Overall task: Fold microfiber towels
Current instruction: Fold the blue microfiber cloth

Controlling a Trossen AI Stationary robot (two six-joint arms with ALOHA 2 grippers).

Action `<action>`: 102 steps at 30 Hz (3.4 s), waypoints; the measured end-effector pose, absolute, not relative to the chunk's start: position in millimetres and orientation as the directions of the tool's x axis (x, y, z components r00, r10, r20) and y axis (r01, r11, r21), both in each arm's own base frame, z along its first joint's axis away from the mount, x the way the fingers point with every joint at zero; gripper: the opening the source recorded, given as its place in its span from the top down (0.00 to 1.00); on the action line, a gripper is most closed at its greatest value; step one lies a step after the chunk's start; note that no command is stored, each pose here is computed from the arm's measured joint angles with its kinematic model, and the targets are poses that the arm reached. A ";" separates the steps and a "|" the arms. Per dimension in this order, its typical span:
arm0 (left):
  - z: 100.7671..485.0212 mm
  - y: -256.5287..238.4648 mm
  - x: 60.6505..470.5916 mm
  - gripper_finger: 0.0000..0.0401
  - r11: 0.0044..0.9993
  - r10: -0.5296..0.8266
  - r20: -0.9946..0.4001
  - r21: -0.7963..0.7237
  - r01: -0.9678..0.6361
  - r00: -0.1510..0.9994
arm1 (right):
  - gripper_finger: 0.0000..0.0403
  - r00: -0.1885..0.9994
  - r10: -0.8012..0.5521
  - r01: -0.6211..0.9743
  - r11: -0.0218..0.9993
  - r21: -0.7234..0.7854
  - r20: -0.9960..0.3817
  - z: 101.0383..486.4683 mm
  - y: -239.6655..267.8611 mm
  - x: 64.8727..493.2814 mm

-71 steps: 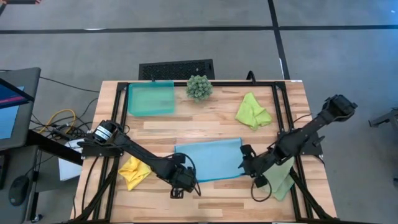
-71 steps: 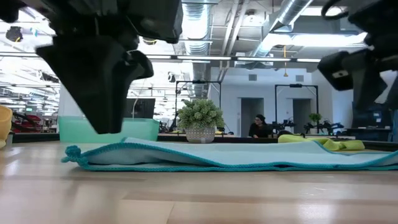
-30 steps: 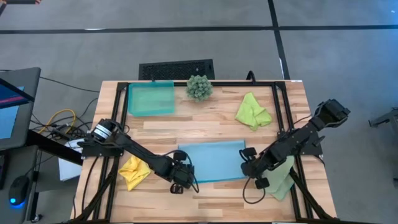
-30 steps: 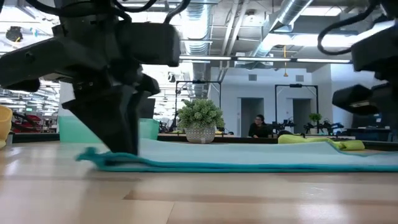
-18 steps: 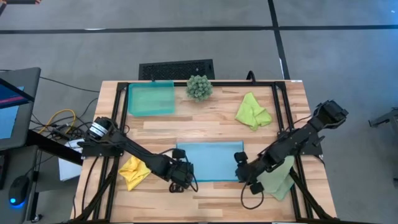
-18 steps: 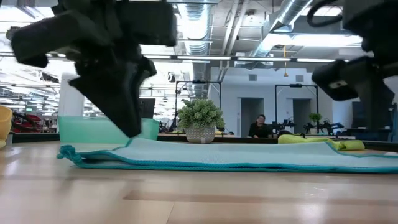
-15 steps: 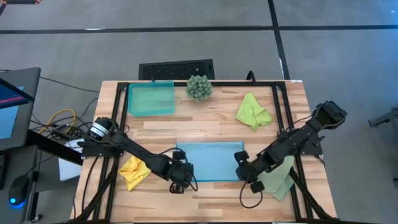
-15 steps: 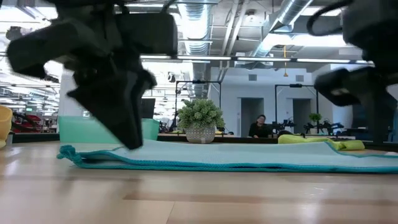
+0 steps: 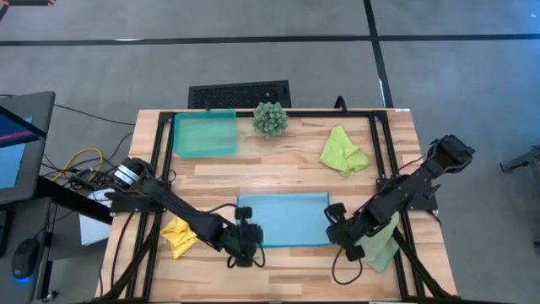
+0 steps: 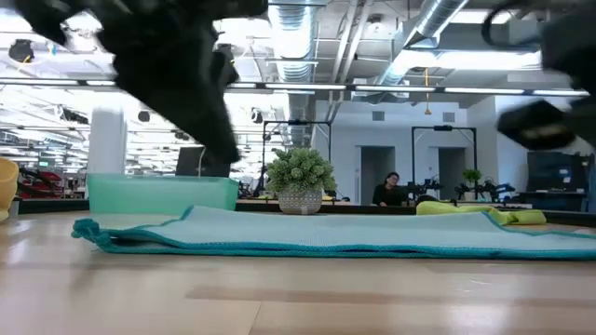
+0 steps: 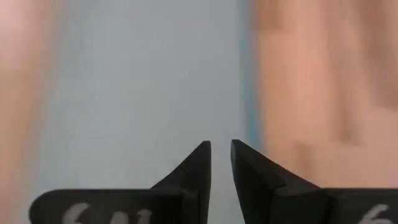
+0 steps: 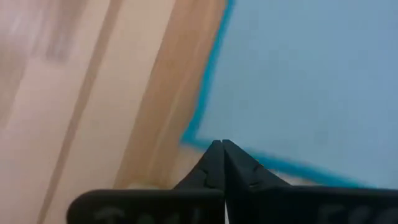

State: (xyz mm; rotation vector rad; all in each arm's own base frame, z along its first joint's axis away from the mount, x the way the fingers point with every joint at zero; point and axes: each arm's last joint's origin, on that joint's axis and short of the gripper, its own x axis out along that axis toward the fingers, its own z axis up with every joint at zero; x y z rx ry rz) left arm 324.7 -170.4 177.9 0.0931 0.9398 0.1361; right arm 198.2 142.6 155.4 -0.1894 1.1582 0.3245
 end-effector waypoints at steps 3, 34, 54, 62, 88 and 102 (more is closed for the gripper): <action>183.1 -153.7 323.1 0.89 0.931 0.363 -0.734 0.259 -0.257 0.574 | 0.94 0.540 0.021 -0.179 0.980 -0.091 -0.841 164.7 131.4 207.9; 128.8 -76.2 310.1 0.98 0.748 0.536 -0.740 0.193 -0.635 0.406 | 0.94 0.522 -0.176 0.123 0.984 -0.130 -0.835 127.9 46.0 209.2; 156.9 -125.0 293.6 0.98 0.759 0.407 -0.806 0.037 -0.650 0.430 | 0.96 0.618 -0.277 0.168 0.961 -0.221 -0.735 121.6 34.3 201.0; 137.4 -118.0 293.5 0.98 0.775 0.313 -0.866 -0.004 -0.632 0.389 | 0.96 0.571 0.099 -0.069 0.995 0.073 -0.815 109.6 55.1 203.3; 121.8 -137.3 330.2 0.98 0.925 0.076 -0.844 -0.139 -0.354 0.530 | 0.96 0.658 0.108 -0.164 0.987 -0.002 -0.746 109.6 83.7 224.4; 162.0 -175.7 354.0 0.98 0.999 0.017 -0.693 -0.013 -0.037 0.721 | 0.92 0.713 0.113 -0.205 0.977 -0.052 -0.692 140.9 106.6 220.3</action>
